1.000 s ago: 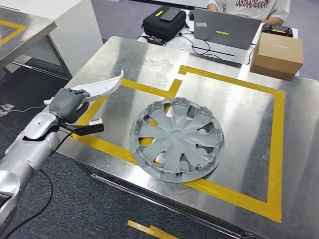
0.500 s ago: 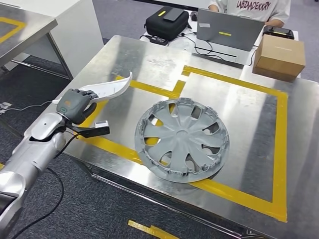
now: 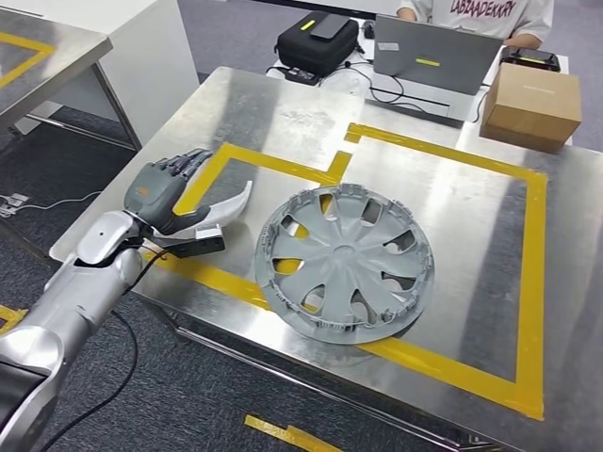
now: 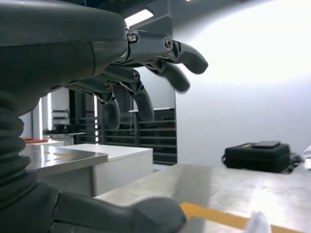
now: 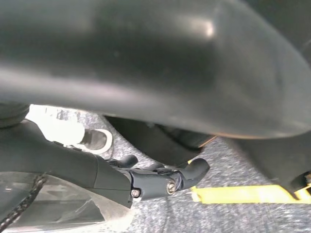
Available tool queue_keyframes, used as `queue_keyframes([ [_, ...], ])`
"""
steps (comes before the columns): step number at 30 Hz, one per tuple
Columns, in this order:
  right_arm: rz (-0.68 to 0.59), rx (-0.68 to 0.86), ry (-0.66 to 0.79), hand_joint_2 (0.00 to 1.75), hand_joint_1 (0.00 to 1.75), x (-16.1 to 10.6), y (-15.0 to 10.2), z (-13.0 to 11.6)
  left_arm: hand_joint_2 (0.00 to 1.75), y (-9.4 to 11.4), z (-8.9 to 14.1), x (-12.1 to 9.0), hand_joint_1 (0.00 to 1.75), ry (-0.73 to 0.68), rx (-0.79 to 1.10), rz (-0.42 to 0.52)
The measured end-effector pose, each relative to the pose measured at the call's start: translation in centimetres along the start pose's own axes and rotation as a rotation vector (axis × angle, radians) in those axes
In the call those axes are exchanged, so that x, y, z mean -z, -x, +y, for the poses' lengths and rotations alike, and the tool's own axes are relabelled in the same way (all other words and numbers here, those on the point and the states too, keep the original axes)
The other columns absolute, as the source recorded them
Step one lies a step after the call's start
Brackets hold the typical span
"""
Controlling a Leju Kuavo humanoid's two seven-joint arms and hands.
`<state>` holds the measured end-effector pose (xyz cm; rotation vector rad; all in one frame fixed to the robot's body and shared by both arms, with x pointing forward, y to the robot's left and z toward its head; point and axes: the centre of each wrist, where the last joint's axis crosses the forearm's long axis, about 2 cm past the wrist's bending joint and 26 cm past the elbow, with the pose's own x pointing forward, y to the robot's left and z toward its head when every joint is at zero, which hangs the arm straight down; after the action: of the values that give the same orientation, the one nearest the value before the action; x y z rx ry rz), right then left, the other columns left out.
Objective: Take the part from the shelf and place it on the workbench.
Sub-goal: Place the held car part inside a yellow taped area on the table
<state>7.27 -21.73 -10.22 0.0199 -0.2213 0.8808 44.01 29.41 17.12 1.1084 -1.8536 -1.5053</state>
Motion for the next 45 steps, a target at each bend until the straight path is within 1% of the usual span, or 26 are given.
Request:
queue_keyframes([
  [3,0.001,-0.002,-0.001,0.00,0.00,0.0,0.0,0.1,0.00,-0.1,-0.3,-0.6,0.00,-0.028,-0.038,-0.011],
  [7,0.007,-0.002,-0.008,0.00,0.00,0.0,0.2,0.3,0.00,-0.7,-1.1,-1.5,0.00,-0.029,-0.084,-0.027],
  [20,0.007,-0.002,-0.016,0.00,0.00,0.0,0.2,0.3,0.00,-1.5,-0.2,-0.9,0.00,-0.101,-0.098,-0.058],
  [25,0.008,-0.005,-0.016,0.00,0.00,0.0,0.1,0.3,0.00,-2.1,-0.6,-1.6,0.00,-0.115,-0.112,-0.063],
  [30,0.008,-0.012,-0.017,0.00,0.00,0.0,0.1,0.3,0.00,-2.1,-0.4,-2.2,0.00,-0.149,-0.113,-0.060],
  [39,0.009,-0.017,-0.020,0.00,0.00,0.0,0.2,0.4,0.00,-2.1,-1.2,-3.8,0.00,-0.140,-0.120,-0.049],
  [43,0.013,-0.021,-0.021,0.00,0.00,0.0,0.2,0.4,0.00,-2.0,-0.9,-4.0,0.00,-0.171,-0.124,-0.043],
  [45,0.019,-0.025,-0.024,0.00,0.00,0.0,0.3,0.6,0.00,-2.1,-1.0,-4.5,0.00,-0.178,-0.130,-0.038],
])
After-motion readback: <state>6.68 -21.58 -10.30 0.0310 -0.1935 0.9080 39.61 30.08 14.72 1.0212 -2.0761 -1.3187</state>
